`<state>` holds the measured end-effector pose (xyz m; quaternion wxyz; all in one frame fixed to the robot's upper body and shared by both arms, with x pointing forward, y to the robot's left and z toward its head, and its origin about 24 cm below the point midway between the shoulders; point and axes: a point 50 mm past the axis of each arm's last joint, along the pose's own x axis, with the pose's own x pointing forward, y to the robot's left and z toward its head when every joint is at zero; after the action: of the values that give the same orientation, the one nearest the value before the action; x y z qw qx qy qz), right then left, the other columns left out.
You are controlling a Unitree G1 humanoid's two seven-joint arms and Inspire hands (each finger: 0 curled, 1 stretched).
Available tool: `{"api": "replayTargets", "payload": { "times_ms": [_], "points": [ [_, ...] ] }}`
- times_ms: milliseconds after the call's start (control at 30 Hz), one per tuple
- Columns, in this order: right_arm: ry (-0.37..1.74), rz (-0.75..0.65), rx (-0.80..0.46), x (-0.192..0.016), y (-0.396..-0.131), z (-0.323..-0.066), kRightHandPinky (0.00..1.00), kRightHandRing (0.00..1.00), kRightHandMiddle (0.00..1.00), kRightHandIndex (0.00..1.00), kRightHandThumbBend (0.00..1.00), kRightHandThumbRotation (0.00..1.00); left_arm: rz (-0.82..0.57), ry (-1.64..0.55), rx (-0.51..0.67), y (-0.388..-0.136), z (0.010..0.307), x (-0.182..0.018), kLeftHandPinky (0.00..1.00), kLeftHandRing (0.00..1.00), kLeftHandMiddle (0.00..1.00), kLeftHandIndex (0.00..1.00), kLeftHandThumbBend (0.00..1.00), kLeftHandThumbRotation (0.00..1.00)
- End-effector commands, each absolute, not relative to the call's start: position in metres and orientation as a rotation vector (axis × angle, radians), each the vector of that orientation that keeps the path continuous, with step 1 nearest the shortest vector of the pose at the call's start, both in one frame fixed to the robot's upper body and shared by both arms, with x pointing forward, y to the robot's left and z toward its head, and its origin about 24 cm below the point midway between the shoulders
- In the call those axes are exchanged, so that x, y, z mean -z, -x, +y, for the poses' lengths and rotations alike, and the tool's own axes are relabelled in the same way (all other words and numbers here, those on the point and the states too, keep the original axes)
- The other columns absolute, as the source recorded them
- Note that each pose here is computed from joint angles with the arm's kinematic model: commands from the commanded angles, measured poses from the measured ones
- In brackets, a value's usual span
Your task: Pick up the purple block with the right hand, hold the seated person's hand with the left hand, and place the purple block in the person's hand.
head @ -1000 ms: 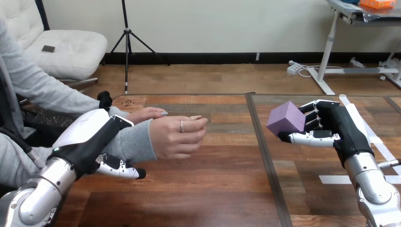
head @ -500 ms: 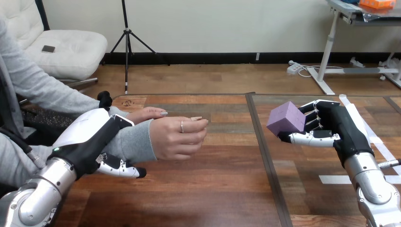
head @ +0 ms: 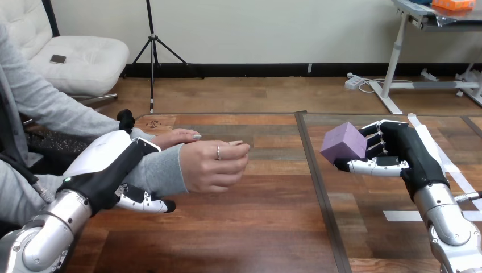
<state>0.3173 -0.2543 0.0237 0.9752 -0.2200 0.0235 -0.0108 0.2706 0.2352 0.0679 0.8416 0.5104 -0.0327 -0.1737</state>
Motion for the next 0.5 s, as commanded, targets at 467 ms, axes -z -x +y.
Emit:
{"api": "replayTargets", "payload": {
  "times_ms": [467],
  "points": [
    [0.415,-0.055,0.022,-0.0471,-0.331,-0.2476,0.36,0.38,0.42,0.42,0.87,0.0,-0.074,-1.081,0.403,-0.2764,0.2299,-0.074,0.18,0.24,0.31,0.34,0.65,0.0]
  ]
}}
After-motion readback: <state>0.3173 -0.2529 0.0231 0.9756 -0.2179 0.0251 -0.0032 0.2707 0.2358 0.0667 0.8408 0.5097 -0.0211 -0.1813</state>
